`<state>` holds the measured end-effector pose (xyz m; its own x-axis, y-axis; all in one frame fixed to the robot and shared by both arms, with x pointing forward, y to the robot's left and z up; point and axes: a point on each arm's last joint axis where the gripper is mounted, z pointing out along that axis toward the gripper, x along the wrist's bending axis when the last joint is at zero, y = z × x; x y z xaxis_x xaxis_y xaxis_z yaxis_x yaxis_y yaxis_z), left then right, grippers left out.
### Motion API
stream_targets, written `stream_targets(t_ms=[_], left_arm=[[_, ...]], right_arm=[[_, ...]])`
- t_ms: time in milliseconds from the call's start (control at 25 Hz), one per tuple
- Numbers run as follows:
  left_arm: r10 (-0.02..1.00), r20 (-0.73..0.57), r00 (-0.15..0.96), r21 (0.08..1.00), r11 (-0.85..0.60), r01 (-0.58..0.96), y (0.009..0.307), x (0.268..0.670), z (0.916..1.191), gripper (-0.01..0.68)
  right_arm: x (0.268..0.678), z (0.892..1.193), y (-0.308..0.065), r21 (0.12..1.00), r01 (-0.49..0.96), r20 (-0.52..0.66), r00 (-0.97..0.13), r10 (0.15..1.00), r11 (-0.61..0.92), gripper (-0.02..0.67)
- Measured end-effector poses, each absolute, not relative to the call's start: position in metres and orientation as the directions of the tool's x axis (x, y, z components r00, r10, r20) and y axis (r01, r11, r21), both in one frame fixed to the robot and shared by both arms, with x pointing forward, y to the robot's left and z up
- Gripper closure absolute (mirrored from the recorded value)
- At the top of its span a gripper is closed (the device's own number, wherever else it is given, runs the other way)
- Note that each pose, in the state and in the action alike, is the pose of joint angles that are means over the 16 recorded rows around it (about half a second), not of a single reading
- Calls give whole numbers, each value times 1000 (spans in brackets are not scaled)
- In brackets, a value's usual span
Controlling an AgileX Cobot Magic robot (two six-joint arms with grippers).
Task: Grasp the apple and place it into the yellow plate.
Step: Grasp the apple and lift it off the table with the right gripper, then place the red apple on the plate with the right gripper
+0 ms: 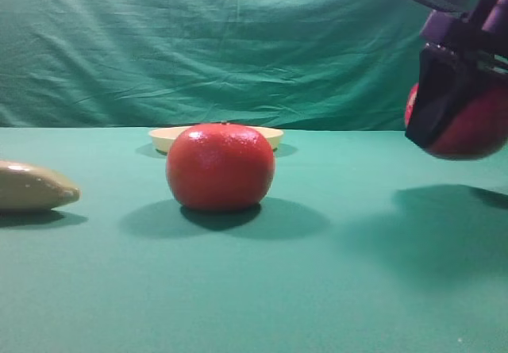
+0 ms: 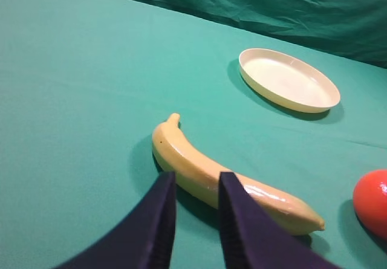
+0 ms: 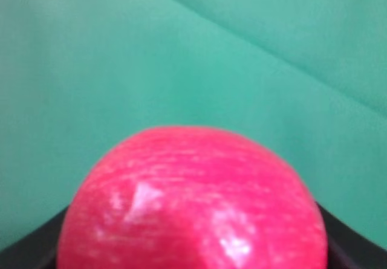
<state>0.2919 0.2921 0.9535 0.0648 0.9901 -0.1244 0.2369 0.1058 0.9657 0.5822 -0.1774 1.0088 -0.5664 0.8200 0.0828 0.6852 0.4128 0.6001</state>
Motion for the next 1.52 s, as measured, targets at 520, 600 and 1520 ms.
stream_targets(t_ms=[520,600,1520], left_arm=[[990,-124,65,966,106,237,292,292,953,516],[990,-124,65,966,106,237,292,292,953,516],[990,-124,65,966,106,237,292,292,953,516]], right_arm=[[642,1018,-79,785,472,-5,-642,767,401,172],[648,1008,-67,788,464,-7,-651,759,405,172],[658,1012,-39,813,383,-63,-691,720,439,111]])
